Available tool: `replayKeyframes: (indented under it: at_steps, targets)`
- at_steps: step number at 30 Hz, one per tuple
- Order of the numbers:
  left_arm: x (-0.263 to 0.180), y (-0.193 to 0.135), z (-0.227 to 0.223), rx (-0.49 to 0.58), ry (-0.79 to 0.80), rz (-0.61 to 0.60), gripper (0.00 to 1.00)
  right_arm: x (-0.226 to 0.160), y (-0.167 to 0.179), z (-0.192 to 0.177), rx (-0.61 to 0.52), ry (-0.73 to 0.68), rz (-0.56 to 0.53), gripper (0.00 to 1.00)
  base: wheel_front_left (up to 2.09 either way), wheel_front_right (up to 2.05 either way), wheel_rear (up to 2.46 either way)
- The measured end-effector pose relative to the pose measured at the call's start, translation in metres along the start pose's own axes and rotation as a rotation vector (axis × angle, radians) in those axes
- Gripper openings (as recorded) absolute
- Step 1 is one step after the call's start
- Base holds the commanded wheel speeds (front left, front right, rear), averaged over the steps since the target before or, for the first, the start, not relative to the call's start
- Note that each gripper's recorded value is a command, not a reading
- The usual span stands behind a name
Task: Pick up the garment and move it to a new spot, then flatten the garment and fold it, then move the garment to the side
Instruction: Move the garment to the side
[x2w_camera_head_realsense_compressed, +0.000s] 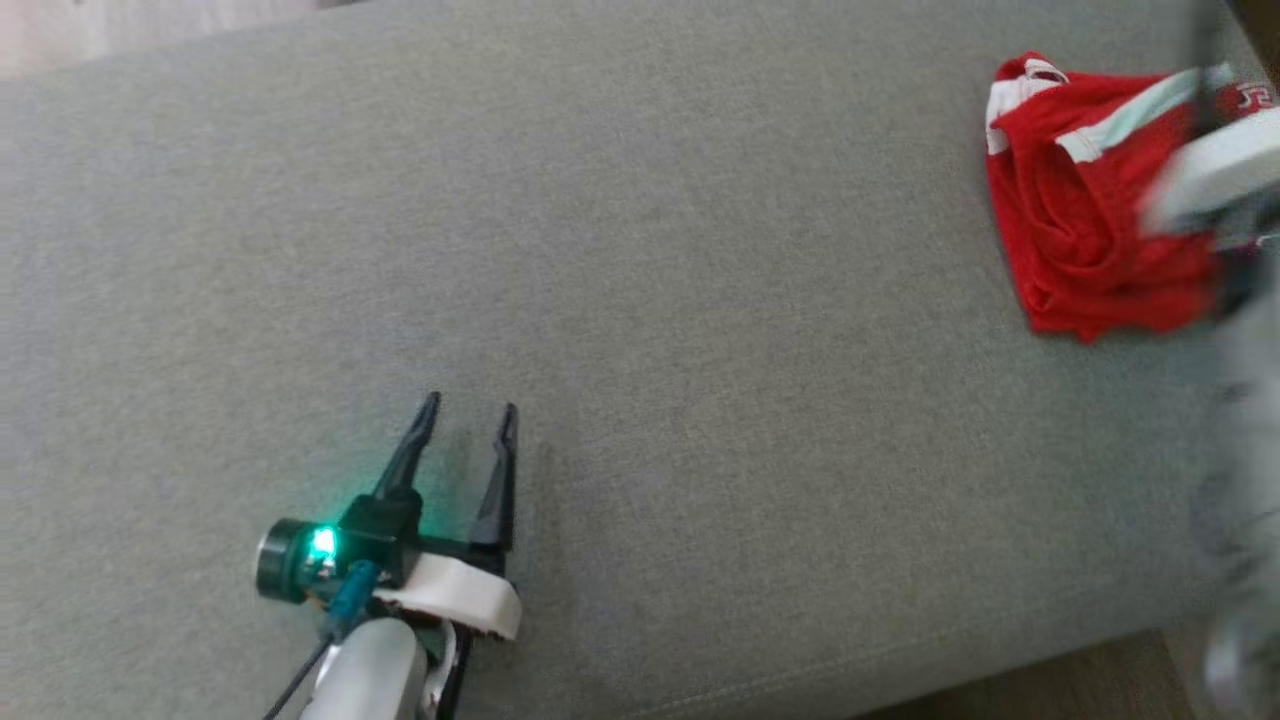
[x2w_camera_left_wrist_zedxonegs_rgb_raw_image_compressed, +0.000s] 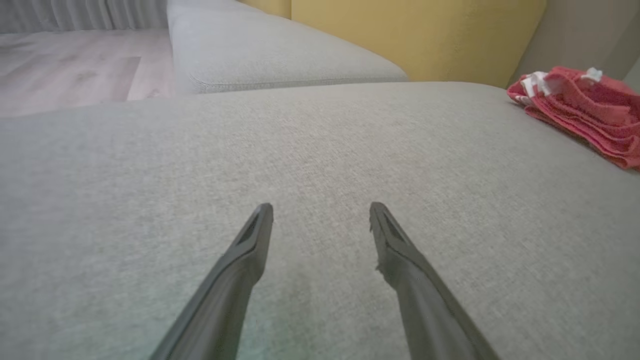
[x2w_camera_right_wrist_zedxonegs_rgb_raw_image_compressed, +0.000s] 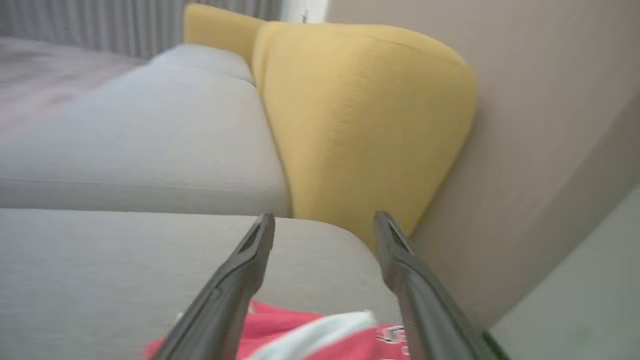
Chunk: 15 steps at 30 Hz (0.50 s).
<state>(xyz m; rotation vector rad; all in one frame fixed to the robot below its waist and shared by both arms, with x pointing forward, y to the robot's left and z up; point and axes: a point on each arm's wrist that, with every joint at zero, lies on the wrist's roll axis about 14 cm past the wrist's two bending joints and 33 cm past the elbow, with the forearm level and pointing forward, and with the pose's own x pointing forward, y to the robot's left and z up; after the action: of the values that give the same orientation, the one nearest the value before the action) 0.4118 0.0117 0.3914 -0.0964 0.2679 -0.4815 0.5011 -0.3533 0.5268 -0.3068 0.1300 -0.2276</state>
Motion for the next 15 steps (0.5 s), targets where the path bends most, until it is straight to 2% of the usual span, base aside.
replayKeyframes:
  at_steps: [3, 5, 9, 15]
  targets:
    - [-0.005, 0.014, 0.01, 0.007, -0.027, 0.056, 1.0, -0.008, 0.061, 0.004, 0.086, -0.04, 0.09, 1.0, 0.0, 0.0, 0.0]
    - [-0.009, 0.027, 0.017, 0.01, -0.049, 0.106, 1.0, -0.017, 0.089, 0.008, 0.134, -0.07, 0.13, 1.0, 0.0, 0.0, 0.0]
    - [-0.025, 0.054, 0.029, 0.007, -0.082, 0.215, 1.0, -0.037, 0.116, -0.001, 0.241, -0.084, 0.162, 1.0, 0.0, 0.0, 0.0]
    - [-0.066, 0.086, 0.024, 0.003, -0.077, 0.36, 1.0, -0.081, 0.168, -0.045, 0.353, 0.033, 0.28, 1.0, 0.0, 0.0, 0.0]
